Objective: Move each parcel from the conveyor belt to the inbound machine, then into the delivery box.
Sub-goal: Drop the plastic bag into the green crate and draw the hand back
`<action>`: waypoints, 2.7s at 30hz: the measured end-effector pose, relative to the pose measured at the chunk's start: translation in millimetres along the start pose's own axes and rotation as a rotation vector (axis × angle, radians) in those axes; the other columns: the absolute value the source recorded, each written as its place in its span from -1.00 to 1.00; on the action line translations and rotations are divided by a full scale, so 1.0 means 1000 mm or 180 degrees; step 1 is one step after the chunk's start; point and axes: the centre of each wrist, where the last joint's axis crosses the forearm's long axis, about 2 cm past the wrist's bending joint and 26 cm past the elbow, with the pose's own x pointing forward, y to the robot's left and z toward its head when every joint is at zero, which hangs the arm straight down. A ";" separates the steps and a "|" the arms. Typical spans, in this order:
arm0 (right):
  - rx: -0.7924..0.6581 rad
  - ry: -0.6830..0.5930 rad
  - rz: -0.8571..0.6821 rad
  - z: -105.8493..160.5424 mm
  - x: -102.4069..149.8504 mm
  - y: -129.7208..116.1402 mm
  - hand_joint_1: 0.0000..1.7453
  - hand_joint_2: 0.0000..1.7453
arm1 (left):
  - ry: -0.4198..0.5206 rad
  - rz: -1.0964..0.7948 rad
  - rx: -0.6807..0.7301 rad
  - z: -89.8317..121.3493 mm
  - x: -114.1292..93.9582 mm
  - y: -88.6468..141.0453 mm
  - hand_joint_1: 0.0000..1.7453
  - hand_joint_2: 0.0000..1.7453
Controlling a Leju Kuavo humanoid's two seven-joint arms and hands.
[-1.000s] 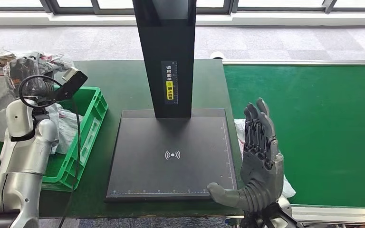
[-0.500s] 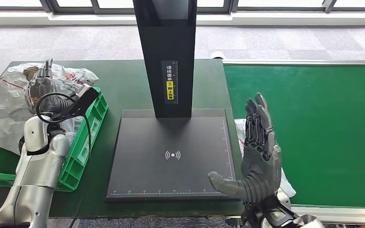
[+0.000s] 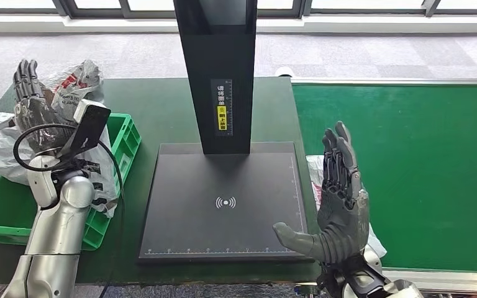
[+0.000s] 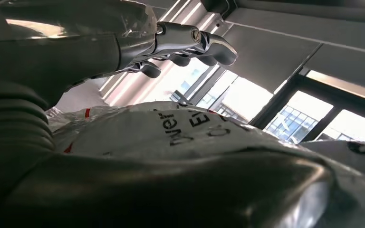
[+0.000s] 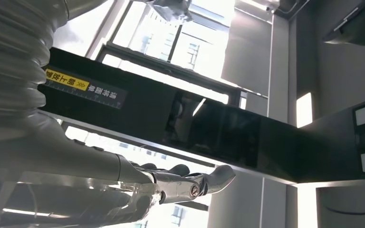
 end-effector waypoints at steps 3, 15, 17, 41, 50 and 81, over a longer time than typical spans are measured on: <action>0.0011 0.0006 -0.0005 0.000 0.000 0.000 -1.00 1.00 | -0.0001 0.0051 0.0076 0.002 0.003 0.006 -1.00 -1.00; 0.0245 0.0052 -0.0034 -0.001 -0.002 0.001 -1.00 1.00 | -0.0035 0.0243 0.0491 0.018 -0.003 0.019 -1.00 -1.00; 0.0285 0.0054 -0.0020 -0.001 -0.003 0.001 -1.00 1.00 | -0.0037 0.0166 0.0497 0.021 -0.005 0.018 -1.00 -1.00; 0.0506 0.0112 -0.0086 0.009 -0.002 0.007 -1.00 1.00 | 0.0428 -0.0645 0.0225 0.018 -0.065 -0.005 -1.00 -1.00; 0.0479 0.0157 -0.0118 0.013 -0.002 0.006 -1.00 1.00 | 0.0459 -0.0359 0.0624 -0.009 -0.111 0.016 -1.00 0.50; 0.0161 0.0174 0.0099 0.018 -0.007 -0.010 -1.00 1.00 | -0.1030 -0.0368 -0.2054 0.037 -0.012 -0.013 -1.00 1.00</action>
